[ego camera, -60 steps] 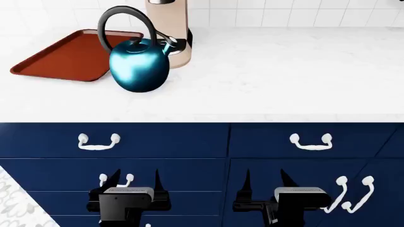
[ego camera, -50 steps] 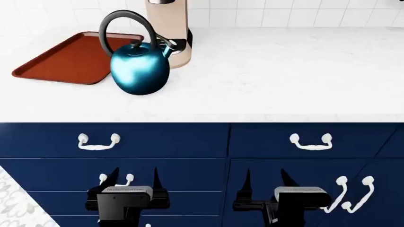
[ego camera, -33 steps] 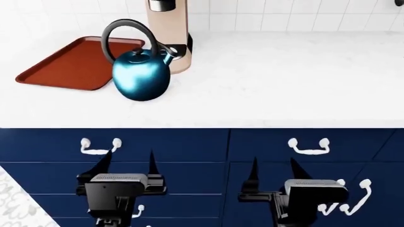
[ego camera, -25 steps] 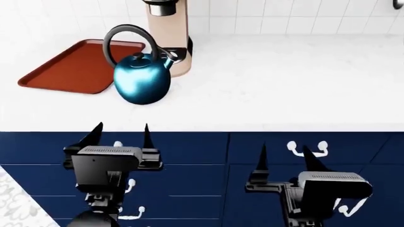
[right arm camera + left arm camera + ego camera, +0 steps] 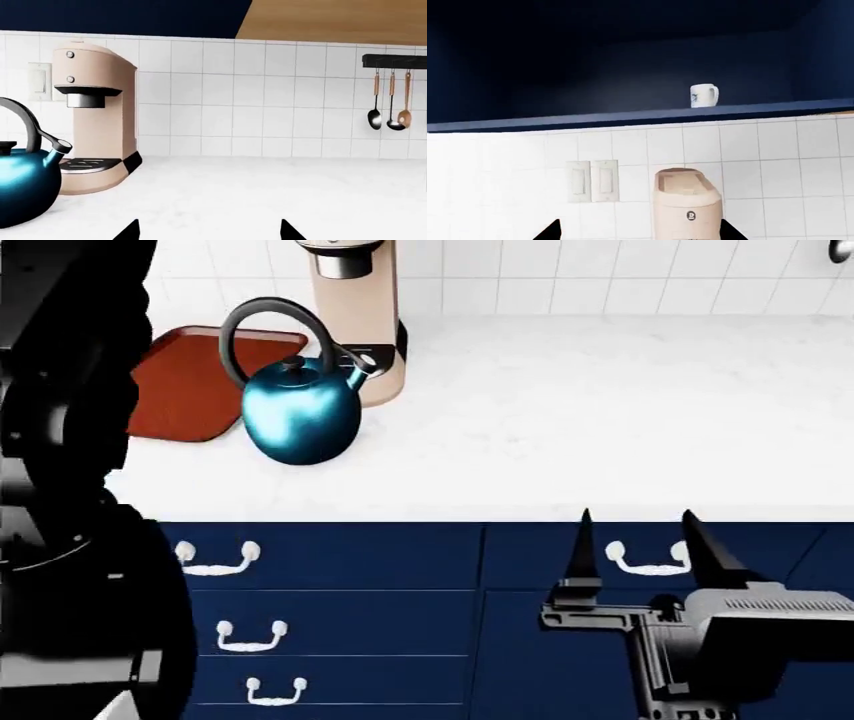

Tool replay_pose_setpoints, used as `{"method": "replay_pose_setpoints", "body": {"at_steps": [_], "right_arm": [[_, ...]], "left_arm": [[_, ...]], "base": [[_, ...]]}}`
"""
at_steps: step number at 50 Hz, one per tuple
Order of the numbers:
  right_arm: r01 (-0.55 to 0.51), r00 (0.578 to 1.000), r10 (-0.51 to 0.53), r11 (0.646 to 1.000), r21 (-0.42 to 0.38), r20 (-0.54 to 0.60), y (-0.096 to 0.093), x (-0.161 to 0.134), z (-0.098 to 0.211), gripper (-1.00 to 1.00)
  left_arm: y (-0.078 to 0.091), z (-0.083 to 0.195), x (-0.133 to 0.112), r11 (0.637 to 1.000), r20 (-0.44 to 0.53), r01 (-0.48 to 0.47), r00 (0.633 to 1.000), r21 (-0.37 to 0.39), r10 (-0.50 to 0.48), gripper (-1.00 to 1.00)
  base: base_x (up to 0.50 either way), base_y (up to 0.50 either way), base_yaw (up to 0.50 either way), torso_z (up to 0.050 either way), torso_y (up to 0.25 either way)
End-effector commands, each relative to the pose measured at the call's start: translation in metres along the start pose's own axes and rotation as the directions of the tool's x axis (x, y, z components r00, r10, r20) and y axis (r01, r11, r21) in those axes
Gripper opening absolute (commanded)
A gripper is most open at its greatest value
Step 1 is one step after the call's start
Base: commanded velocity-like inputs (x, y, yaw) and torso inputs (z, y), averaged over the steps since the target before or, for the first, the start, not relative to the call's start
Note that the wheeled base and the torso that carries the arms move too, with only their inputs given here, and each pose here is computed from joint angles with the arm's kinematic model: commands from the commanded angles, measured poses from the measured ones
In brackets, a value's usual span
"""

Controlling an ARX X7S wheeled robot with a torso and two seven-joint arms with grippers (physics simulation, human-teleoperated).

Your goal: Pick the kettle from the counter and place it on the tray. Then pick the mug from the cabinet and place it on the tray. Then close the cabinet doors.

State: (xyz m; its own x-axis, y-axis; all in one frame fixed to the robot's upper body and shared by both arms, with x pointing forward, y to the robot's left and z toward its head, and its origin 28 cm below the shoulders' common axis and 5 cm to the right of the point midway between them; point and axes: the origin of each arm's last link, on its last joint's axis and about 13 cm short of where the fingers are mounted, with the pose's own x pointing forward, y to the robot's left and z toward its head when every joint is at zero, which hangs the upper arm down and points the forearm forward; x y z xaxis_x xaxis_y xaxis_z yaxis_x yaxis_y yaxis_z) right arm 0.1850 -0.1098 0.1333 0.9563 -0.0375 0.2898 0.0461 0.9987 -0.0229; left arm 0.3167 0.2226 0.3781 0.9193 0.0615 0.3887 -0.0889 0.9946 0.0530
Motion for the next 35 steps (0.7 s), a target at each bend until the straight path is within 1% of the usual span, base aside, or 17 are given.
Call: {"method": "replay_pose_setpoints", "body": {"at_steps": [1,8,11,18,24,35], "right_arm": [[-0.001,1.000,0.001,1.000,-0.003,0.019,-0.002,-0.001,0.012,1.00],[0.008,0.999,-0.007,1.000,-0.005,0.031,-0.004,-0.001,0.017,1.00],[0.007,0.999,-0.007,1.000,-0.001,0.035,-0.004,-0.002,0.017,1.00],[0.007,0.999,-0.007,1.000,0.002,0.044,-0.005,-0.004,0.018,1.00],[0.007,0.999,-0.007,1.000,0.020,0.044,-0.006,-0.004,0.020,1.00],[0.015,0.999,-0.017,0.999,0.037,0.040,-0.008,-0.005,0.019,1.00]], "left_arm": [[-0.001,0.128,0.034,0.999,0.053,-0.032,0.998,0.010,0.032,1.00],[-0.009,0.189,0.049,0.999,0.070,-0.031,0.997,-0.010,0.031,1.00],[-0.010,0.206,0.050,0.999,0.068,-0.032,0.997,-0.025,0.033,1.00],[-0.008,0.217,0.039,0.997,0.072,-0.072,0.995,-0.025,0.074,1.00],[-0.011,0.220,0.035,0.998,0.070,-0.069,0.995,-0.006,0.069,1.00],[-0.014,0.220,0.034,0.998,0.066,-0.055,0.996,0.004,0.055,1.00]], "base": [[0.00,0.00,0.00,0.050,0.008],[0.00,0.00,0.00,0.050,0.006],[0.00,0.00,0.00,0.050,0.008],[0.00,0.00,0.00,0.050,0.007],[0.00,-0.01,0.00,0.050,0.007],[0.00,-0.48,0.00,0.050,0.006]]}}
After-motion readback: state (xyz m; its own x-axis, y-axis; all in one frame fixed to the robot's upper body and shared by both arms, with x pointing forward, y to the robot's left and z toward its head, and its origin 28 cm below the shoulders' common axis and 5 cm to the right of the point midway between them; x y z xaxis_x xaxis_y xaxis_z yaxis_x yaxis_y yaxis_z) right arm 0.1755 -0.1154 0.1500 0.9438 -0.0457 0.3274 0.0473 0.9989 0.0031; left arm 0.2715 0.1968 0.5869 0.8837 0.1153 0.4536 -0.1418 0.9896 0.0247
